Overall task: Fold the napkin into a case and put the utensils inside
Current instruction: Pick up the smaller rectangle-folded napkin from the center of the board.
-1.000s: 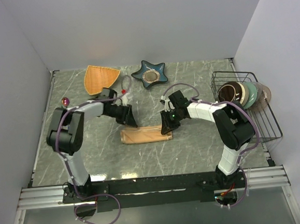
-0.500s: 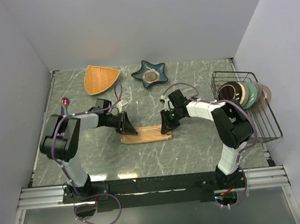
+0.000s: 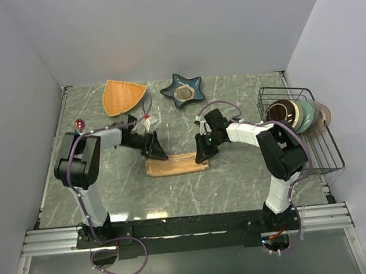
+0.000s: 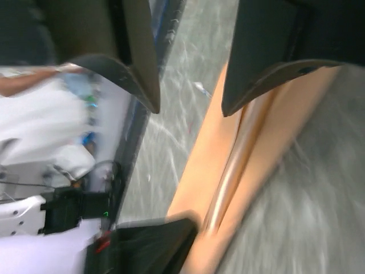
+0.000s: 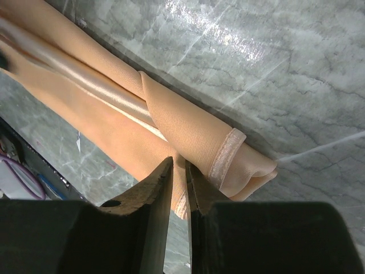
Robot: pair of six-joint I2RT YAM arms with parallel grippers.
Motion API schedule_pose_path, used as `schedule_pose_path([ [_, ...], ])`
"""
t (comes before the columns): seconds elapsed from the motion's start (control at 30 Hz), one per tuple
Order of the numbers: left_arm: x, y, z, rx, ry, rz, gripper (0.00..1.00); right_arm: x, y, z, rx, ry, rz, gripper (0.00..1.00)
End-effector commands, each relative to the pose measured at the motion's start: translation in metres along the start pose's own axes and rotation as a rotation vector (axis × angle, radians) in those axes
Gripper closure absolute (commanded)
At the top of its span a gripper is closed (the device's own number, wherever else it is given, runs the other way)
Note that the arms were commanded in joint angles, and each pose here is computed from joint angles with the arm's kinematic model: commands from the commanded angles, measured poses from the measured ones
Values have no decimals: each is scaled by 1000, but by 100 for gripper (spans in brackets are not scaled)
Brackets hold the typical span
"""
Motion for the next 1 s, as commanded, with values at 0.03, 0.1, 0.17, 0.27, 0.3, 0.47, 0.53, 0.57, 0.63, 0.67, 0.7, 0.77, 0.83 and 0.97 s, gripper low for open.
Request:
schedule_pose_path([
  [0.03,-25,32,-34,-132,-422,46,38,14,-11,-26,128,-3,66,77],
  [0.1,-41,35,-31,-184,-522,73,34,15,-11,-25,123,-3,67,77],
  [0.17,-49,33,-24,-209,-537,102,34,15,-10,-24,126,1,64,77],
  [0.27,-52,25,-14,-251,-602,162,32,15,-10,-24,122,0,65,77],
  [0.3,-52,22,-9,-273,-615,179,32,15,-9,-24,120,0,62,77],
  [0.47,-52,1,-3,-261,-636,273,33,17,-11,-23,115,0,66,77],
  [0.53,-55,-8,2,-259,-632,296,33,17,-11,-24,114,-2,64,77],
  [0.57,-55,-11,4,-262,-630,305,33,17,-11,-23,114,0,64,77],
  [0.63,-54,-19,10,-263,-630,334,34,16,-11,-23,113,-1,63,77],
  [0.67,-52,-21,12,-262,-625,344,35,16,-11,-23,114,0,64,77],
  [0.7,-50,-24,15,-258,-617,358,36,16,-11,-23,115,1,62,77],
  [0.77,-46,-29,14,-246,-633,379,39,17,-11,-23,115,1,62,77],
  [0.83,-40,-31,15,-234,-640,402,41,17,-10,-24,116,-2,61,77],
  [0.97,-33,-29,13,-214,-651,420,49,17,-11,-23,115,-4,63,77],
])
Point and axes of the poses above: each gripper's point midway between its finger pads, its own y axis back along the fingers, its own z axis along the line the jaws close on, x = y × z, the point moved 4 cm from there along y, back along the fingers, and after that the axes turned 15 degrees about y, right-handed, at the moved point
